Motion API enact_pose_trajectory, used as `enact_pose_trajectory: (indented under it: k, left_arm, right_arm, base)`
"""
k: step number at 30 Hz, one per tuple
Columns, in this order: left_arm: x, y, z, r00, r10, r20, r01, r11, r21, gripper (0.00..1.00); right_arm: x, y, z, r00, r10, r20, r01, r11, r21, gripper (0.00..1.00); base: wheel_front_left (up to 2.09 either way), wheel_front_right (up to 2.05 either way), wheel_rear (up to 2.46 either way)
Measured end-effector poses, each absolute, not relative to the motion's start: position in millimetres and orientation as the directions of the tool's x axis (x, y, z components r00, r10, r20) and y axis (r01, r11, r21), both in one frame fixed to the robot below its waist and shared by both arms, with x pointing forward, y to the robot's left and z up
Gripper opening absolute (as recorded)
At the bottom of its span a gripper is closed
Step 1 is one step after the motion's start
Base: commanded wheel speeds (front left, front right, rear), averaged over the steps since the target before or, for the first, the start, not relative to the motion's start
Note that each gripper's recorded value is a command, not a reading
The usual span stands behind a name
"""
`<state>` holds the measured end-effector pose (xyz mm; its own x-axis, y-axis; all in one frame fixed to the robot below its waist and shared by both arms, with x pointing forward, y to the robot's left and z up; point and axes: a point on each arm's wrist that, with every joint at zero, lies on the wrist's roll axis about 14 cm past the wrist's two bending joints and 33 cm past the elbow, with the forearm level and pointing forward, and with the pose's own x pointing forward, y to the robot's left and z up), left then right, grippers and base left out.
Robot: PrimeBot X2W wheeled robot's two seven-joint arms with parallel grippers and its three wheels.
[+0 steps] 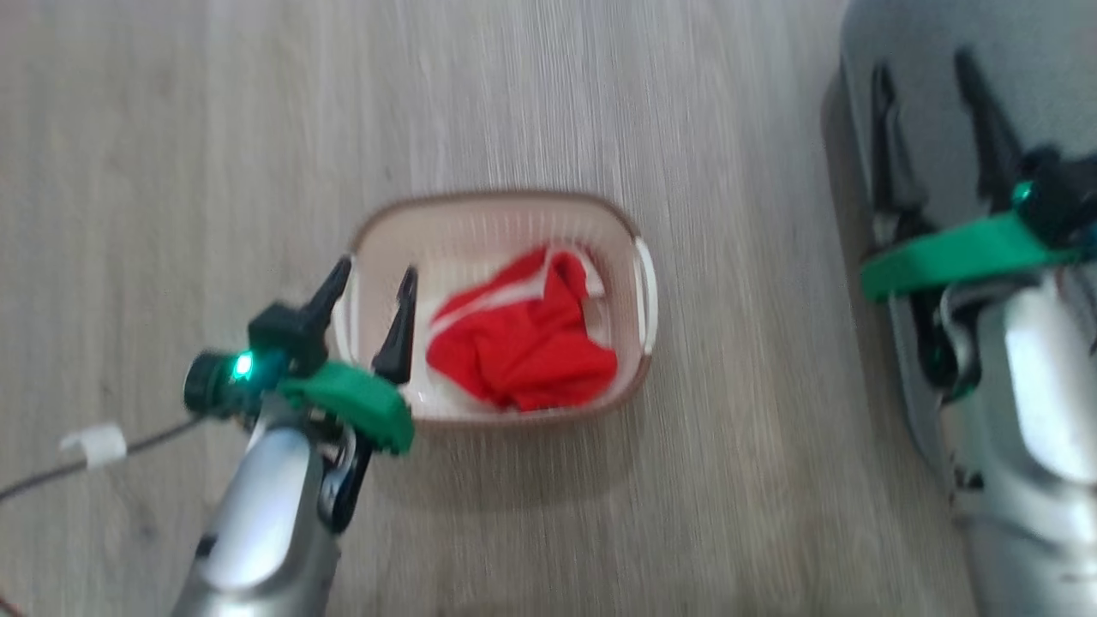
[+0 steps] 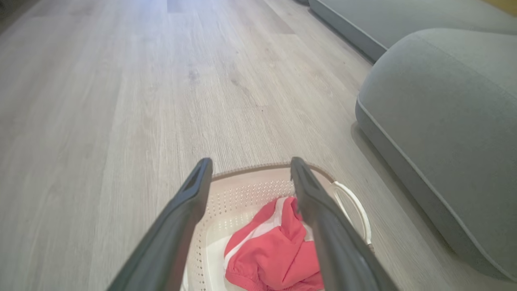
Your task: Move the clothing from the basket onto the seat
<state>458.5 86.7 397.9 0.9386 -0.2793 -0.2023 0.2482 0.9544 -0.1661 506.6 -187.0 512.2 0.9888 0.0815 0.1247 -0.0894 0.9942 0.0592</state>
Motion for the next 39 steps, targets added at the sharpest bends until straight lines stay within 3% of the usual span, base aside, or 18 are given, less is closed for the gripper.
enact_pose_trajectory:
  k: [5,18,28,39]
  left_arm:
    - [486,58,344,0.882,-0.365,-0.299,0.325,0.929,-0.177,1.0]
    - [511,-10,233,0.69,-0.552,-0.467,0.531,0.826,-0.191,1.0]
    - [490,-35,142,0.477,-0.607,-0.636,0.658,0.726,-0.199,1.0]
    - [453,-61,90,0.247,-0.615,-0.749,0.788,0.577,-0.213,1.0]
  right_arm:
    - [544,-189,492,0.989,0.081,0.123,-0.087,0.995,0.042,1.0]
    - [574,-205,425,0.998,0.051,0.042,-0.051,0.999,0.015,1.0]
    - [577,-225,396,1.0,0.027,0.001,-0.027,0.999,-0.021,1.0]
    - [570,-245,376,0.999,-0.012,-0.046,0.01,0.999,-0.036,1.0]
  base:
    - [0.0,0.0,0.0]
    - [0.0,0.0,0.0]
    - [0.0,0.0,0.0]
    - [0.0,0.0,0.0]
